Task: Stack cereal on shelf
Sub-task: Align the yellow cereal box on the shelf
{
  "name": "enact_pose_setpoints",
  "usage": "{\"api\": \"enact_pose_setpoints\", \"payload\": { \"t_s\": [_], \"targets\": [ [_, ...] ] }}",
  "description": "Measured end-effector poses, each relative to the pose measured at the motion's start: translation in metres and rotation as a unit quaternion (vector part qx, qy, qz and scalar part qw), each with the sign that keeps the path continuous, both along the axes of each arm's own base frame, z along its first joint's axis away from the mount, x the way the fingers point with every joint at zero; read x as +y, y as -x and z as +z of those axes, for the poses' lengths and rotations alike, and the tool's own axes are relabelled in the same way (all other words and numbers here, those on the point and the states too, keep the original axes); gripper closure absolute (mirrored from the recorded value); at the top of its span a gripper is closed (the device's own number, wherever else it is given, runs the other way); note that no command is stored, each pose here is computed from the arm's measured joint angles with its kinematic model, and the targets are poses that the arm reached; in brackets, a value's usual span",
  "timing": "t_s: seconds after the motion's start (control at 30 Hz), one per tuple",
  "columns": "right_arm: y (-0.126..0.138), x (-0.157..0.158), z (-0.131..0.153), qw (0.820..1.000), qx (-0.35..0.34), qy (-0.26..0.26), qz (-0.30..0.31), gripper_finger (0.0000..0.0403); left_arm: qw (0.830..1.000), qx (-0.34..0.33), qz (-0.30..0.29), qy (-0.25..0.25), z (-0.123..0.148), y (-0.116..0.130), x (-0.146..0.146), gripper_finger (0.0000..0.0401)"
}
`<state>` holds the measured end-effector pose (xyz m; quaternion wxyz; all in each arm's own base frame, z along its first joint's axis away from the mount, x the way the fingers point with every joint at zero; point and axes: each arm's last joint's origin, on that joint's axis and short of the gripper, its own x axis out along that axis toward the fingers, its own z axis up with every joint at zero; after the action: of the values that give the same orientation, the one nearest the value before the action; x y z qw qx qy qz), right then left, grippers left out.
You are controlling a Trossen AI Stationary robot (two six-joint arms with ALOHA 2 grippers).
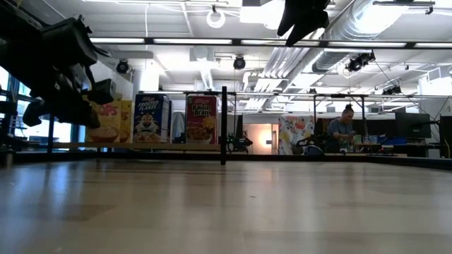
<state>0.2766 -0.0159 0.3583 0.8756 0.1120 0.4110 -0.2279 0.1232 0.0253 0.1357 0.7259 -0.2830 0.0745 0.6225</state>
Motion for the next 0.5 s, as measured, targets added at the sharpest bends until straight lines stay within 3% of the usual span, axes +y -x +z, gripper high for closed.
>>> {"api": "enact_pose_setpoints", "payload": {
  "t_s": [0.5],
  "targets": [
    [0.000,0.000,0.000,1.000,0.000,0.000,0.000,0.0143,1.000,0.014,-0.001,0.004,0.008,0.018,0.000,0.0401]
  ]
}}
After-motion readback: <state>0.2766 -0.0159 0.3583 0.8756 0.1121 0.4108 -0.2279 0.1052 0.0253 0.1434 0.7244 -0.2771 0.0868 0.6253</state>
